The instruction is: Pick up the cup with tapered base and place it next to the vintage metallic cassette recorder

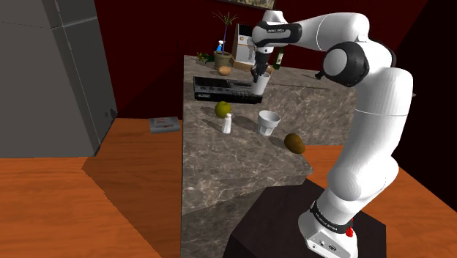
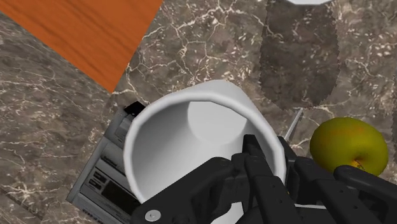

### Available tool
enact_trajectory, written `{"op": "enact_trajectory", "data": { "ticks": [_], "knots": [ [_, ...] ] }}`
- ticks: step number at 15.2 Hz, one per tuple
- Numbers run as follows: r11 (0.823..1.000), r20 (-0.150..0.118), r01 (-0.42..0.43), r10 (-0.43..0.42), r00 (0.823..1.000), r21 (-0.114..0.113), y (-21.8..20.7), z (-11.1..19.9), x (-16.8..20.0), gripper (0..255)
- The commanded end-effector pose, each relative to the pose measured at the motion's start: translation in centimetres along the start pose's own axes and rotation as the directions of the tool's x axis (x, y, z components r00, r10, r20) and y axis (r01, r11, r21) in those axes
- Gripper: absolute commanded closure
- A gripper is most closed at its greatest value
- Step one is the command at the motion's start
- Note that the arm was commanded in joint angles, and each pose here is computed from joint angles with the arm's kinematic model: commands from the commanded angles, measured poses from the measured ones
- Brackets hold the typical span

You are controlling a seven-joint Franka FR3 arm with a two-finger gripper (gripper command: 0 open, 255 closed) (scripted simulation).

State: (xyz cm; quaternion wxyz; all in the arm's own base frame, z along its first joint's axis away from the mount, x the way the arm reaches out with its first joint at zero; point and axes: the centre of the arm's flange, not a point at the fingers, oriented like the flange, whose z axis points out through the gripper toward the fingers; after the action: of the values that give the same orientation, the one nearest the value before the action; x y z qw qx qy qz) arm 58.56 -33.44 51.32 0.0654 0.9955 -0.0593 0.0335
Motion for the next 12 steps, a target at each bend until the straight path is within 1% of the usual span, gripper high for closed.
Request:
{"op": "enact_trajectory", "data": {
  "ticks": [1,12],
  "knots": [
    [1.000,-0.001,0.000,0.000,1.000,0.000,-0.1,1.1,0.0,255],
    [1.000,-0.001,0.000,0.000,1.000,0.000,-0.8,6.9,-0.4,255]
  ]
}}
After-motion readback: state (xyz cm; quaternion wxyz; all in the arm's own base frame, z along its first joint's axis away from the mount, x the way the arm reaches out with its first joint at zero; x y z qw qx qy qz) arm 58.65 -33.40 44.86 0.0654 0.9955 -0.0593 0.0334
